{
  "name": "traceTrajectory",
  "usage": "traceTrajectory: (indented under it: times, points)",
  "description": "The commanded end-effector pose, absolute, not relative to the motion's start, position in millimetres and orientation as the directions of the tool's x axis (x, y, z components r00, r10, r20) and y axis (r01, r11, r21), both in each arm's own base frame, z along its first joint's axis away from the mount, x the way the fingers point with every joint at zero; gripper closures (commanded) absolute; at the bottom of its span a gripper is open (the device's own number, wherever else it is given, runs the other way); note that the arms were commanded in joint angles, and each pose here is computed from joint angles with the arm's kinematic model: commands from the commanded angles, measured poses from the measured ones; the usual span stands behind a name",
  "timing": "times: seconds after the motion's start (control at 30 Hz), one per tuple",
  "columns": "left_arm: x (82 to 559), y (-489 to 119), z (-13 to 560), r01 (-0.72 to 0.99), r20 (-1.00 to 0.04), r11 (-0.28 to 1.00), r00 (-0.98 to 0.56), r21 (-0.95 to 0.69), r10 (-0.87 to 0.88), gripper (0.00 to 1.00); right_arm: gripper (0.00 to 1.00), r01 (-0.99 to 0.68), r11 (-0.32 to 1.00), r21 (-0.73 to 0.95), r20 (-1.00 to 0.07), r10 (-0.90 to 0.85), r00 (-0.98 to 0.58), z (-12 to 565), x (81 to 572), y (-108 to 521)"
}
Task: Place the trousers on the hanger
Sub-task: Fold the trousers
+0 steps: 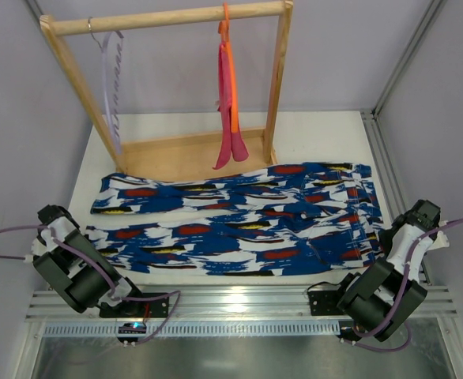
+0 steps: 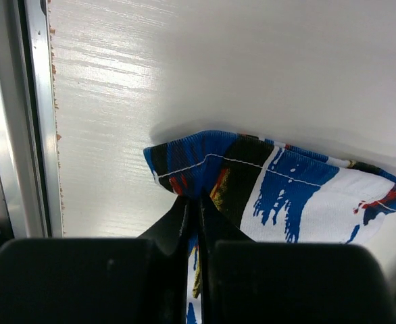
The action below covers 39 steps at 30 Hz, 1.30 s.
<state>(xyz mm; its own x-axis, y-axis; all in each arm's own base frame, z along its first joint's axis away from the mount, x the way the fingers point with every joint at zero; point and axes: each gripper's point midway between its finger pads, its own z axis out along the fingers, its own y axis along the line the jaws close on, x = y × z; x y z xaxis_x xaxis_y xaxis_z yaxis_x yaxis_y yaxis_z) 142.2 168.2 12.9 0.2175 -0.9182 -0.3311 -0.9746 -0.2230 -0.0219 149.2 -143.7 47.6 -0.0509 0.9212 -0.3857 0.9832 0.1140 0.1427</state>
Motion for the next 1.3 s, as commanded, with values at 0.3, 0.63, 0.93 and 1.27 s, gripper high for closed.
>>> traceTrajectory:
  times: [0.3,0.63,0.93,1.27]
  points:
    - [141,161,-2,-0.979,-0.273,-0.204,0.195,0.007,-0.942,1.00,0.49,0.996,0.022,0.091,-0.413,0.910,0.017,38,134,-149]
    - [146,159,0,-0.975,-0.254,-0.222,0.219,-0.020,-0.942,1.00,0.50,0.999,-0.023,0.038,-0.420,0.907,0.037,31,132,-159]
    - [160,153,-1,-0.974,-0.203,-0.212,0.224,-0.078,-0.953,1.00,0.74,1.000,-0.001,-0.020,-0.419,0.908,-0.008,16,135,-159]
    - [163,171,52,-0.977,-0.266,-0.200,0.213,-0.072,-0.940,1.00,0.96,1.000,-0.003,-0.023,-0.593,0.805,-0.011,113,128,-188]
